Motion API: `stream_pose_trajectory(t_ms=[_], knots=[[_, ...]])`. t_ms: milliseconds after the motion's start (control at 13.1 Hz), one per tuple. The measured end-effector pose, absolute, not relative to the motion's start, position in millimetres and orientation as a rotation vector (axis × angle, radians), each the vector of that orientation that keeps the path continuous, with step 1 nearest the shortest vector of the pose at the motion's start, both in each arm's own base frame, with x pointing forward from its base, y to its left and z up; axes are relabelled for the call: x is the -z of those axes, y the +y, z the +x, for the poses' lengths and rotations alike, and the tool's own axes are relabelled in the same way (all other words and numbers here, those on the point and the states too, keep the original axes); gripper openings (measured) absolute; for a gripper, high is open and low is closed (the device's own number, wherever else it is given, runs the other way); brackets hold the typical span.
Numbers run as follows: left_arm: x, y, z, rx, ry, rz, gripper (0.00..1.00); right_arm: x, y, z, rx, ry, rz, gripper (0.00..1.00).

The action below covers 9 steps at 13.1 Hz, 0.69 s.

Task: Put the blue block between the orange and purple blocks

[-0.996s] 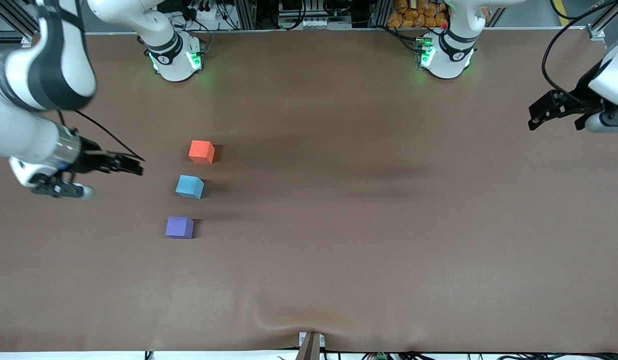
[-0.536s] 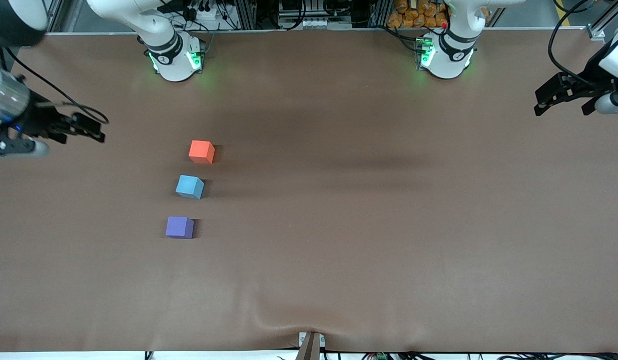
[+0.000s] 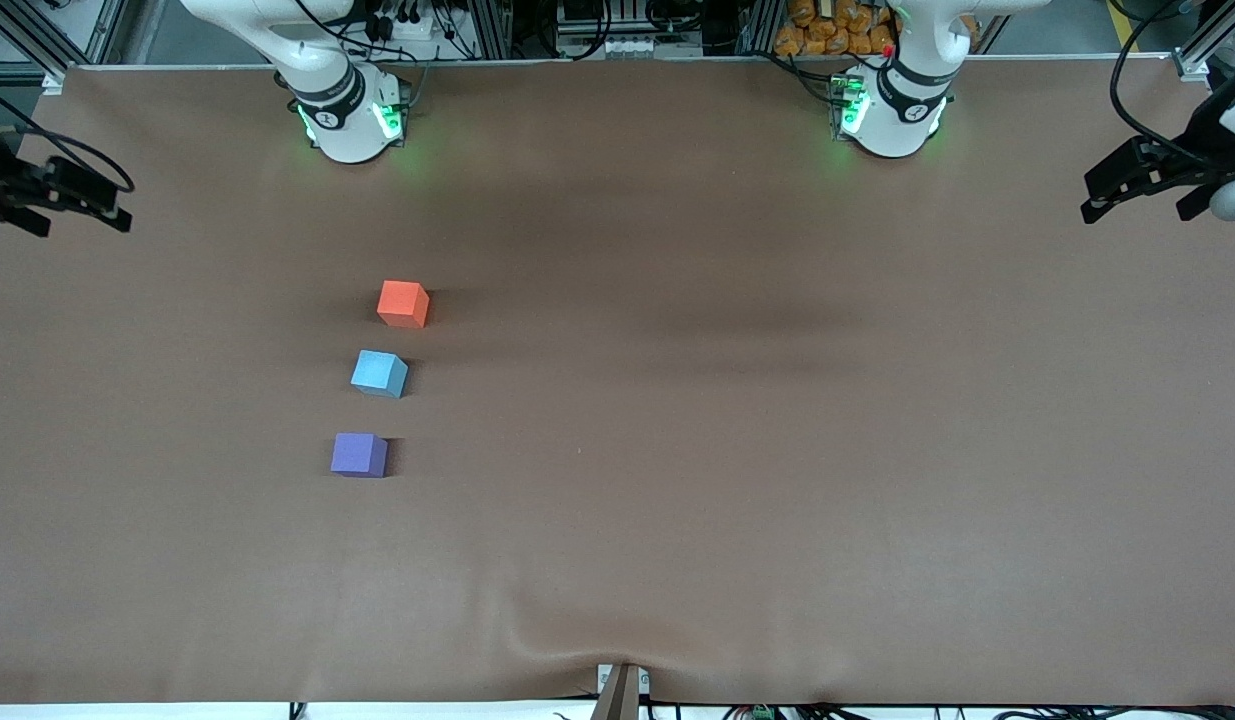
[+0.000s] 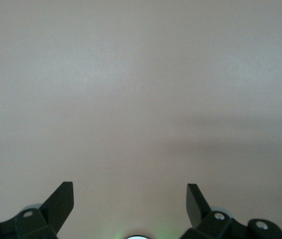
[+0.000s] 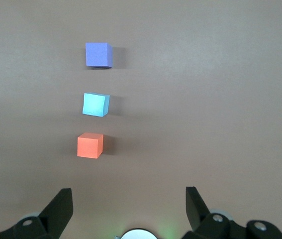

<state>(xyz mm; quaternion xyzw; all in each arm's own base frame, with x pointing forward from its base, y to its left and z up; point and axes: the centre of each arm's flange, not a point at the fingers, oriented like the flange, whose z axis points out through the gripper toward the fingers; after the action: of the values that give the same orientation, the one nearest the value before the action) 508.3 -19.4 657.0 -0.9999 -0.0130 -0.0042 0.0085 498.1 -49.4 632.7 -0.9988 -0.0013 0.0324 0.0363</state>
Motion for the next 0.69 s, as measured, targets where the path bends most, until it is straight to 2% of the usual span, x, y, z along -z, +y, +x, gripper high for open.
stream_pose_trajectory(t_ms=[383,690], knots=[[-656.3,-19.1,507.9,0.004,-0.042,-3.124,1.00,-638.6,-52.4,498.8,-0.086,0.120,-3.073,1.00],[-653.5,-23.1,509.9,-0.005,-0.030,-3.123,1.00,-639.5,-61.4,511.2,-0.075,0.171,-3.076,1.00]])
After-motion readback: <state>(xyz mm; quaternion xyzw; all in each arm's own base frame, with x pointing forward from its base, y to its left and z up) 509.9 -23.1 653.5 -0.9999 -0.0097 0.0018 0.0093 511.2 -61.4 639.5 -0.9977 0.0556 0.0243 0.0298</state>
